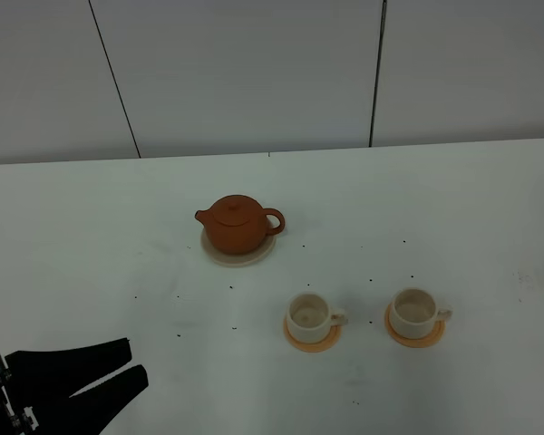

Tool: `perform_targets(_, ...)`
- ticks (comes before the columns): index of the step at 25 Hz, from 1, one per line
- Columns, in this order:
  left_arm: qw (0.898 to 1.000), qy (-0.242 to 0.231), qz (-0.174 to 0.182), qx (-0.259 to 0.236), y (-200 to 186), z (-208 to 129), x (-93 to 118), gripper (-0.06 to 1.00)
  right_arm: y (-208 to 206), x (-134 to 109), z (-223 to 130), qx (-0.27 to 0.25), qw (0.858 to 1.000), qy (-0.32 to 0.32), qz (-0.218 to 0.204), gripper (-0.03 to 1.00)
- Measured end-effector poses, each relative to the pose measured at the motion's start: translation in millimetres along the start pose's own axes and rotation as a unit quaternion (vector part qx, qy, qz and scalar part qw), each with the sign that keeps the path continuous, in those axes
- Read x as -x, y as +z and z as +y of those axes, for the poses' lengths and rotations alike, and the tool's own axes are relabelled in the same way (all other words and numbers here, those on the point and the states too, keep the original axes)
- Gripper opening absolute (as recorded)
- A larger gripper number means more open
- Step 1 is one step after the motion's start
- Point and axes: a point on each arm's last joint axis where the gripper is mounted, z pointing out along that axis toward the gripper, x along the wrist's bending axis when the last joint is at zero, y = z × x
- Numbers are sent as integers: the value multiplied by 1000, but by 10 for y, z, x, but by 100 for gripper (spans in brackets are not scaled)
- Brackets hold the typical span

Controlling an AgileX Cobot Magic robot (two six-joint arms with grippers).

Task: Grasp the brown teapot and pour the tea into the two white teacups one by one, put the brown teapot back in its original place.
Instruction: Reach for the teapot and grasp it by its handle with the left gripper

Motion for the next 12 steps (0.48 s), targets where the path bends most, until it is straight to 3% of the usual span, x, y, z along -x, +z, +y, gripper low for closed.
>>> perform_targets(6, 1000, 0, 0, 0, 0, 0, 0, 29, -346, 400, 54, 59, 995, 35, -70, -1)
perform_targets(12, 1000, 1, 0, 0, 0, 0, -1, 29, -555, 425, 67, 60, 980, -14, -190, -1)
